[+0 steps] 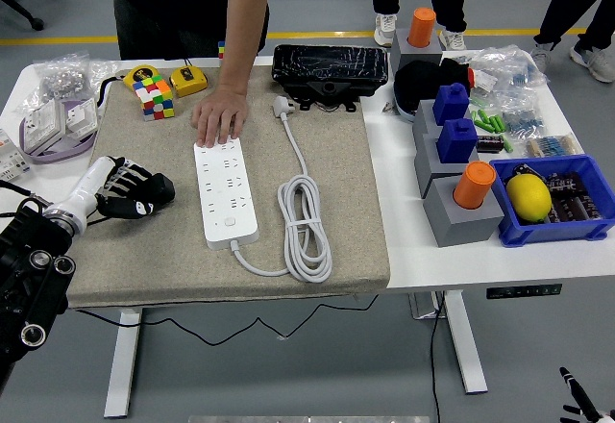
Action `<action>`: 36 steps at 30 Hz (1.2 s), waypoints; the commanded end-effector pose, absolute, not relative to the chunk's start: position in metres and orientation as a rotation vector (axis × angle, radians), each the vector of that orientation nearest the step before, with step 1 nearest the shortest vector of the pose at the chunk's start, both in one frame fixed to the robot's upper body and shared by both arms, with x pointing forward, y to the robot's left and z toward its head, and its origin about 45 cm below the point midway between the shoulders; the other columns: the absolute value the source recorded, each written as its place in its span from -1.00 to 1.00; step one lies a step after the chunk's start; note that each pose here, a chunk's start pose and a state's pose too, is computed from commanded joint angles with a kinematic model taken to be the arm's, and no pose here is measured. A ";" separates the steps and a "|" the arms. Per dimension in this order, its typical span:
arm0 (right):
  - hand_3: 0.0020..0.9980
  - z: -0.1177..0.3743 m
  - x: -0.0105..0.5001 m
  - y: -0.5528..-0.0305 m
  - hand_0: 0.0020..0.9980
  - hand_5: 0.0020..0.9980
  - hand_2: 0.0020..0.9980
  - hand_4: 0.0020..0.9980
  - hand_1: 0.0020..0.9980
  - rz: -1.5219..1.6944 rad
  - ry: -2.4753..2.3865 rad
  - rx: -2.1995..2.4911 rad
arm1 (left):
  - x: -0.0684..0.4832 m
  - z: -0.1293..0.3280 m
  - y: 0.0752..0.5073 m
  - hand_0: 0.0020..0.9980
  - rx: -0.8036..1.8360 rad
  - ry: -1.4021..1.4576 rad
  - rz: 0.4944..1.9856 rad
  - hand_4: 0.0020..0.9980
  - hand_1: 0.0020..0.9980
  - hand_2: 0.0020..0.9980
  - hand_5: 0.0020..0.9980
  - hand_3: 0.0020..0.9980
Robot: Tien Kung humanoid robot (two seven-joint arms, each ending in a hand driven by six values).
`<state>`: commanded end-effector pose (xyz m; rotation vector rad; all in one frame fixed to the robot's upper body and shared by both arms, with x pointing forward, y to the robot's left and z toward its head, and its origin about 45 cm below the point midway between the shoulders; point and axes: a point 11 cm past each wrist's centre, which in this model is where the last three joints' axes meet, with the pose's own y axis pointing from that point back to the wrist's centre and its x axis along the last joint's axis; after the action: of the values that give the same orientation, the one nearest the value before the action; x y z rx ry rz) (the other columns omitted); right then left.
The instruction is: Pick up the plug,place it near the board,insert it into the board,press the button
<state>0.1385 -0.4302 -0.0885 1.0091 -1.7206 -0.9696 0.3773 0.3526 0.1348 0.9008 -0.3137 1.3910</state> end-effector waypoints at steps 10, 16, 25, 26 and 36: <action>0.69 -0.088 0.139 -0.431 0.99 1.00 0.61 1.00 0.74 -0.970 -1.723 1.009 | 0.379 0.138 0.353 -0.18 0.928 -0.347 1.389 0.58 0.08 -0.04 -1.00 0.07; 0.69 -0.088 0.140 -0.431 0.99 1.00 0.61 1.00 0.74 -0.969 -1.725 1.009 | 0.379 0.138 0.352 -0.20 0.928 -0.352 1.379 0.54 0.08 -0.08 -1.00 0.05; 0.69 -0.088 0.139 -0.431 0.99 1.00 0.61 1.00 0.74 -0.970 -1.726 1.007 | 0.383 0.147 0.346 -0.23 0.895 -0.373 1.370 0.52 0.07 -0.10 -1.00 0.03; 0.69 -0.088 0.139 -0.431 0.99 1.00 0.61 1.00 0.74 -0.969 -1.726 1.007 | 0.384 0.149 0.346 -0.23 0.891 -0.377 1.370 0.52 0.07 -0.10 -1.00 0.03; 0.69 -0.088 0.139 -0.431 0.99 1.00 0.61 1.00 0.74 -0.973 -1.730 1.006 | 0.392 0.165 0.330 -0.21 0.861 -0.425 1.327 0.27 0.06 -0.19 -1.00 -0.08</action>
<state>0.1390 -0.4307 -0.0882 1.0062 -1.7298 -0.9734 0.3923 0.3301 0.1651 0.8614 -0.4251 1.3268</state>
